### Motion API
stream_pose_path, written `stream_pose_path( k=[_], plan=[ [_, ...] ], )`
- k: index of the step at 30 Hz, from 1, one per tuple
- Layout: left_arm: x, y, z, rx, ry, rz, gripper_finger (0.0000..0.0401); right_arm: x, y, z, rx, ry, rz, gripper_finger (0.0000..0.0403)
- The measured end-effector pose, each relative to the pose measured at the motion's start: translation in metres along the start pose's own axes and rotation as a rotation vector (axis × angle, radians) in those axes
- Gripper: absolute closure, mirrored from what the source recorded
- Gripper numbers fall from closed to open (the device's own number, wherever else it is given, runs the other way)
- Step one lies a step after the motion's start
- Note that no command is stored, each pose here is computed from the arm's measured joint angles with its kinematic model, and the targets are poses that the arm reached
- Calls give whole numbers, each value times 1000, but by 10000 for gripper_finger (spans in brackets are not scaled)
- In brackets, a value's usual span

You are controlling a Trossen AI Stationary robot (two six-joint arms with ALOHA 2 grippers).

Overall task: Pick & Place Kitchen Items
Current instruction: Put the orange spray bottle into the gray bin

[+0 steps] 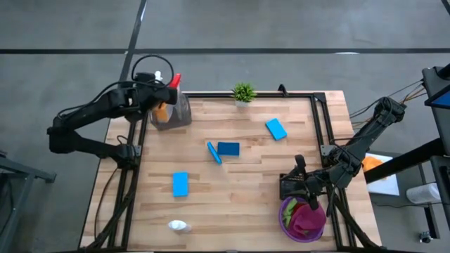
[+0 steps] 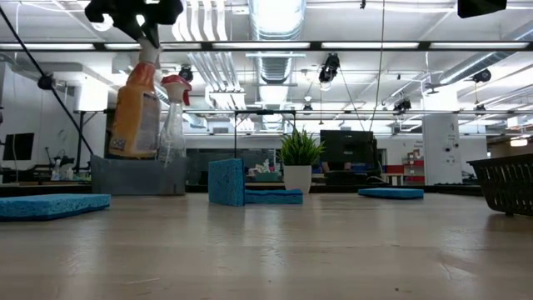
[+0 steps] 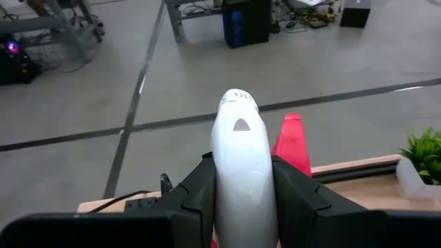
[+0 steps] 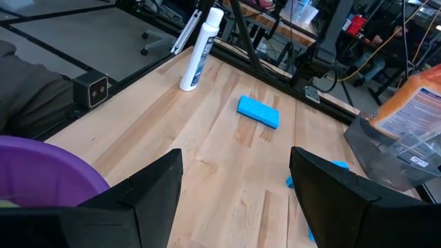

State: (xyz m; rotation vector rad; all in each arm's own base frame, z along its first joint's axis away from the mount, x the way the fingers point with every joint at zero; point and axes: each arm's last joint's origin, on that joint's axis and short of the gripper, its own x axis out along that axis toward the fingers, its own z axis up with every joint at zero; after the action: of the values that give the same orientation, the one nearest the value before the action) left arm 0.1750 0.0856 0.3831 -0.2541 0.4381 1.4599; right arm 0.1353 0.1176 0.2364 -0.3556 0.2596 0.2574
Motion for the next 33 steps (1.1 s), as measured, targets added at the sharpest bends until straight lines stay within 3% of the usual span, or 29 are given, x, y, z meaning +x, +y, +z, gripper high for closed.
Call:
stream_pose_path(
  k=[21,33],
  plan=[
    [50,-23,3,-70,50,83,300,0,0,-2,-1,14,3,138],
    [75,-26,-14,-113,25,124,300,0,0,-3,5,22,4,138]
  ],
)
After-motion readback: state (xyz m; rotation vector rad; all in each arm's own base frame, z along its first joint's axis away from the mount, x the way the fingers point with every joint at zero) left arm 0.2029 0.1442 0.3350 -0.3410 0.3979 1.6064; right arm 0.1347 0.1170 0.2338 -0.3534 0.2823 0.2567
